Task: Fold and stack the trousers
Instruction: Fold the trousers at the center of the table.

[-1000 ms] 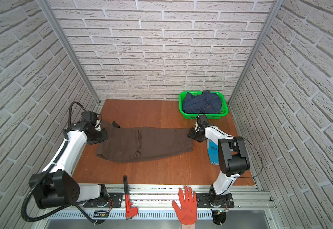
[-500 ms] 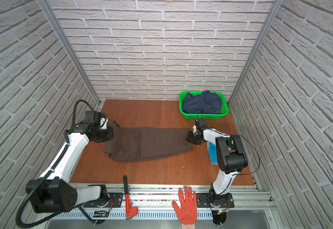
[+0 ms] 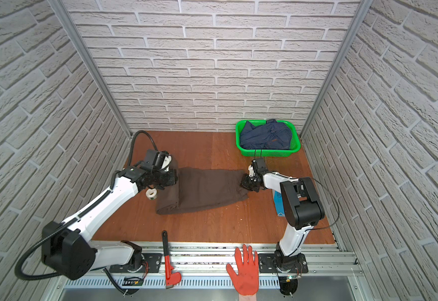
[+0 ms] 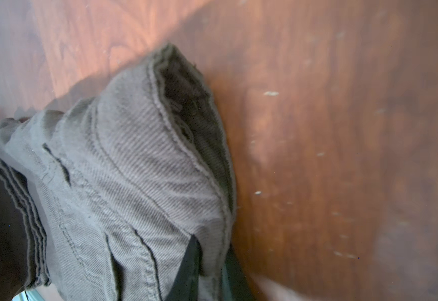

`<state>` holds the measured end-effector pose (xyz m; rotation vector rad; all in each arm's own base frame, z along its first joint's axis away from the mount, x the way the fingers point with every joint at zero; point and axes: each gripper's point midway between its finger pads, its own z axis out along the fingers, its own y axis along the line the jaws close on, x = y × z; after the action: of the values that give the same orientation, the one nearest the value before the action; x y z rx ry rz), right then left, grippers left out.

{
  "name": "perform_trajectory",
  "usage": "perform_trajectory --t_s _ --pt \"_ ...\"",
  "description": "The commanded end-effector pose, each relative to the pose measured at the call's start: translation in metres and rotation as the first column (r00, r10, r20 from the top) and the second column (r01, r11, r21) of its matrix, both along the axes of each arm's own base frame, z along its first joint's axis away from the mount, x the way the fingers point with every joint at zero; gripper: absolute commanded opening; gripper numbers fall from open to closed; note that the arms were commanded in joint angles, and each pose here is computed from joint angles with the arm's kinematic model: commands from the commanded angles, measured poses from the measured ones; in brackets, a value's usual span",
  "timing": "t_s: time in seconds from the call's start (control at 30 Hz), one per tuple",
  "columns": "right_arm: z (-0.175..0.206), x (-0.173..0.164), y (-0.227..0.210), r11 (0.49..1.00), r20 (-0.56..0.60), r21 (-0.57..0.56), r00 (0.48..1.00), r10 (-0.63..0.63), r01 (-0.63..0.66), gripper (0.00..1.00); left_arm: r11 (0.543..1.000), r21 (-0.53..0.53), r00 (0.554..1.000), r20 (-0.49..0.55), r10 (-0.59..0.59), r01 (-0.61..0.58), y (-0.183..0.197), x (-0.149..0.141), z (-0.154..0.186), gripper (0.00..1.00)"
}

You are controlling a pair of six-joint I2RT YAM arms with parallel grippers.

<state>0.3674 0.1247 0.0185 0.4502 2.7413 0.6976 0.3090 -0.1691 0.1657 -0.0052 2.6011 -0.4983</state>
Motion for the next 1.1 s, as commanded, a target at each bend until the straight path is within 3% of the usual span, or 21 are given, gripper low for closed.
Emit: perform_trajectory --t_s 0.0,0.53,1.07 --pt "-0.026 -0.037 0.003 1.000 -0.139 -0.022 0.990 0.009 -0.012 0.13 0.998 -0.064 0.996 0.085 -0.004 0.009 -0.040 0.023 0.011 0.00" --pt "-0.026 -0.040 0.008 0.999 -0.135 -0.027 0.991 0.020 -0.023 0.13 0.979 -0.130 0.983 0.107 -0.146 0.160 -0.193 0.047 -0.007 0.00" --pt "-0.024 -0.039 0.009 0.999 -0.133 -0.025 0.991 0.021 -0.024 0.13 0.957 -0.164 0.971 0.079 -0.228 0.238 -0.258 0.052 -0.026 0.00"
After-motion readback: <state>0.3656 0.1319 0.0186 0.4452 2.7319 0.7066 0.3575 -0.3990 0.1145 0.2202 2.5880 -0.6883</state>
